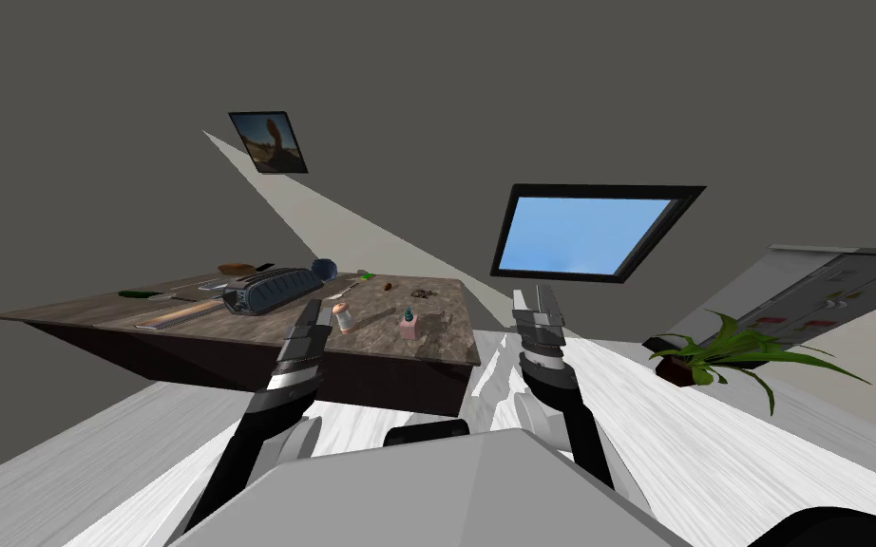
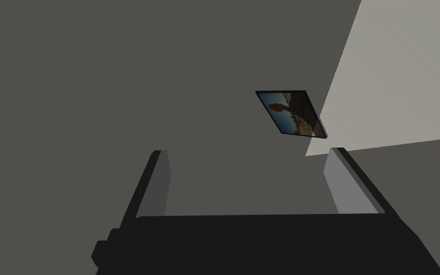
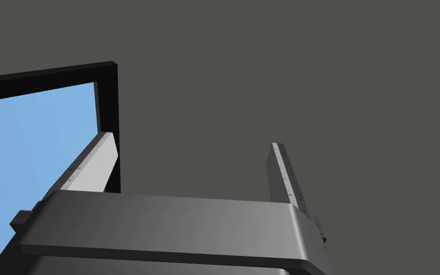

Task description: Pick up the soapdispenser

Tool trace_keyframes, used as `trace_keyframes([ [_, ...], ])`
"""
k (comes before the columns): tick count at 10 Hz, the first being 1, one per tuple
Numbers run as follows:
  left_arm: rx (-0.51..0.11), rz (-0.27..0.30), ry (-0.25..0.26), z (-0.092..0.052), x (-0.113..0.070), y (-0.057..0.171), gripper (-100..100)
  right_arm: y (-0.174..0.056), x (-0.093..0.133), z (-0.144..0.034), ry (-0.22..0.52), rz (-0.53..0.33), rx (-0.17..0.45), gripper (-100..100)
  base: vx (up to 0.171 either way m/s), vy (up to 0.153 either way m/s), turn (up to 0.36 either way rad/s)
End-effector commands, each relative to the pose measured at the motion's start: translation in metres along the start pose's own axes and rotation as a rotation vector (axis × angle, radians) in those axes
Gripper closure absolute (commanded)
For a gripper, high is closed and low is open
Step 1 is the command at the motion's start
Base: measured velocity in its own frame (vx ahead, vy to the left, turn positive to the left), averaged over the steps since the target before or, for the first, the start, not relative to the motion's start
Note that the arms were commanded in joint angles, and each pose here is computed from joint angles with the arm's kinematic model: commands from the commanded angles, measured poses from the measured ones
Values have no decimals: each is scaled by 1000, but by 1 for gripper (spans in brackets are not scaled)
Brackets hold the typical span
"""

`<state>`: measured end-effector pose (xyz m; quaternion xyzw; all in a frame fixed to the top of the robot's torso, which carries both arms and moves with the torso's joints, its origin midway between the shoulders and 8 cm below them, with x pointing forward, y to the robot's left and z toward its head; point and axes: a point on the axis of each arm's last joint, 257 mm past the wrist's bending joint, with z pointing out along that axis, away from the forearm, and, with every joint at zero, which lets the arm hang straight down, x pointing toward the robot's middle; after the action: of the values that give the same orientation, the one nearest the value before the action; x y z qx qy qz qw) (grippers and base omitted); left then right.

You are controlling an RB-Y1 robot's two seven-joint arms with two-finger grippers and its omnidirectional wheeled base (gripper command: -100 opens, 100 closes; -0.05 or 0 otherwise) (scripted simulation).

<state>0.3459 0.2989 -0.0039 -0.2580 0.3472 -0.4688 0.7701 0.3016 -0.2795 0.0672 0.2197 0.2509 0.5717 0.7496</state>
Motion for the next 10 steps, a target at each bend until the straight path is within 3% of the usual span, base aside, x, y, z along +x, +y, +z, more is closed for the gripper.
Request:
trace_keyframes([
  [1, -12, -9, 11, 6, 3, 6, -100, 0, 0, 0, 0, 0, 0, 0, -34, 1, 24],
  [10, -132, -87, 58, 47, 25, 51, -100, 0, 0, 0, 0, 0, 0, 0, -73, -6, 24],
])
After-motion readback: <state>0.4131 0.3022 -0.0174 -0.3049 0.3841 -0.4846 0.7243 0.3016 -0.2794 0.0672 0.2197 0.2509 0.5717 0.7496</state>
